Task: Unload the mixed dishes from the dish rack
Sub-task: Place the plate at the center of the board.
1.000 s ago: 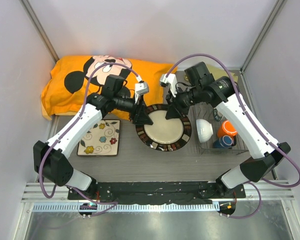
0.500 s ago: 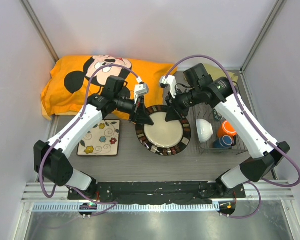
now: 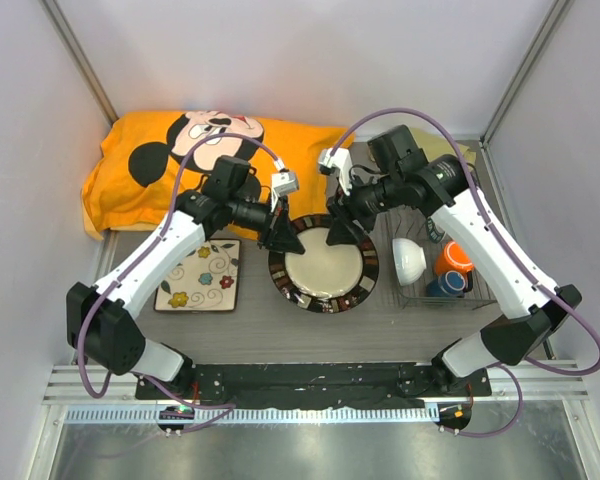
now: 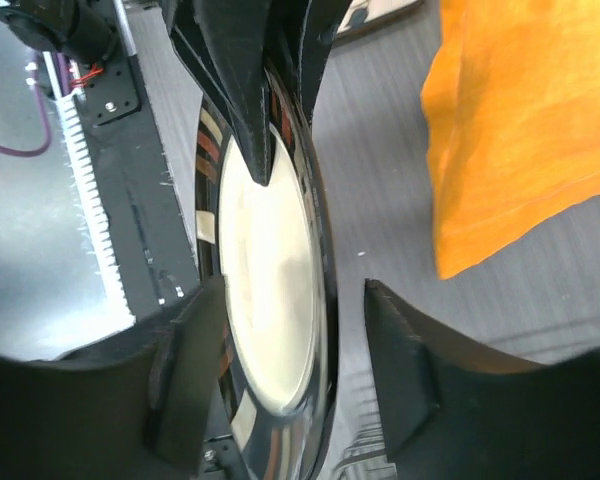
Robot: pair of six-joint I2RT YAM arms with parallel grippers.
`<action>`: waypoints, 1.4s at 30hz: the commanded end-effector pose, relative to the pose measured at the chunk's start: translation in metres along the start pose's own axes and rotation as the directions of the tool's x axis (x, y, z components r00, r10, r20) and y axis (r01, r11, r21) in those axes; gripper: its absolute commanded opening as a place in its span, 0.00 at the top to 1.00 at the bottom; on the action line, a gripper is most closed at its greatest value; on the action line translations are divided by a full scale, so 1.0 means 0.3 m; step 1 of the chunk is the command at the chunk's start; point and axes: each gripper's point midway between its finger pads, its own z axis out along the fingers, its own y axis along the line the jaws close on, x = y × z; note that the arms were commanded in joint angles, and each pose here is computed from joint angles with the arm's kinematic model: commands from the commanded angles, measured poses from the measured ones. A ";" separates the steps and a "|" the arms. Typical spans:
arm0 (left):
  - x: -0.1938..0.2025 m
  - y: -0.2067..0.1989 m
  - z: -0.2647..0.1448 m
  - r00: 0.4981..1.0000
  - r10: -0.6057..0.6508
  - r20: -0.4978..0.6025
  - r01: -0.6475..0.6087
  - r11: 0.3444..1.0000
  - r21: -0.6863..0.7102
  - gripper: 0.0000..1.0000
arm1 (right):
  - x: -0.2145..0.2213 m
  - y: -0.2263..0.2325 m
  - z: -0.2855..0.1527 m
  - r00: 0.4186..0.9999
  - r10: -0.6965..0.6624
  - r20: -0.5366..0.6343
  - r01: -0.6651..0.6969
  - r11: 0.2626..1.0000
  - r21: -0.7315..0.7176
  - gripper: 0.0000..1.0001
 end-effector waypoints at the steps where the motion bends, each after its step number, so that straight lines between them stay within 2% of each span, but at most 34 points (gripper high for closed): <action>1: -0.063 -0.028 -0.039 0.997 0.066 0.029 -0.065 0.997 -0.030 1.00 | -0.098 0.012 -0.089 0.988 -0.108 0.107 0.099 0.992 0.085 0.32; 7: -0.050 0.039 -0.095 0.999 0.007 0.032 -0.003 0.994 -0.106 1.00 | -0.117 -0.025 -0.148 0.985 -0.117 0.127 0.089 0.973 0.212 0.30; 13: 0.013 0.123 -0.215 0.990 -0.122 0.073 0.135 0.970 -0.201 1.00 | -0.093 -0.073 -0.160 0.987 -0.102 0.122 0.060 0.950 0.305 0.30; 20: 0.114 0.224 -0.418 0.939 -0.264 0.221 0.317 0.912 -0.258 1.00 | -0.061 -0.113 -0.133 0.992 -0.071 0.106 0.031 0.939 0.342 0.29; 25: 0.193 0.262 -0.539 0.876 -0.358 0.323 0.446 0.856 -0.260 1.00 | -0.044 -0.132 -0.126 0.994 -0.057 0.098 0.017 0.931 0.366 0.29; 29: 0.274 0.310 -0.656 0.796 -0.426 0.430 0.561 0.785 -0.262 1.00 | -0.029 -0.138 -0.127 0.994 -0.049 0.096 0.009 0.926 0.376 0.30; 30: 0.303 0.328 -0.671 0.793 -0.428 0.434 0.565 0.783 -0.260 1.00 | -0.027 -0.139 -0.127 0.994 -0.048 0.096 0.009 0.926 0.378 0.29; 31: 0.329 0.323 -0.699 0.752 -0.470 0.461 0.616 0.751 -0.238 1.00 | -0.028 -0.139 -0.130 0.994 -0.046 0.099 0.005 0.925 0.381 0.30; 33: 0.380 0.345 -0.721 0.711 -0.518 0.476 0.661 0.722 -0.203 1.00 | -0.023 -0.138 -0.127 0.994 -0.046 0.098 0.005 0.925 0.379 0.30; 36: 0.461 0.351 -0.763 0.698 -0.531 0.480 0.669 0.722 -0.174 1.00 | -0.016 -0.143 -0.125 0.995 -0.039 0.097 -0.001 0.924 0.381 0.29; 39: 0.503 0.342 -0.790 0.607 -0.624 0.493 0.741 0.668 -0.067 1.00 | -0.010 -0.149 -0.119 0.995 -0.035 0.093 -0.003 0.923 0.384 0.30; 40: 0.510 0.343 -0.799 0.609 -0.621 0.494 0.734 0.677 -0.053 1.00 | -0.006 -0.152 -0.118 0.995 -0.031 0.090 -0.005 0.923 0.385 0.29; 42: 0.557 0.368 -0.821 0.560 -0.648 0.515 0.766 0.642 -0.026 1.00 | -0.005 -0.154 -0.117 0.996 -0.029 0.089 -0.008 0.922 0.386 0.30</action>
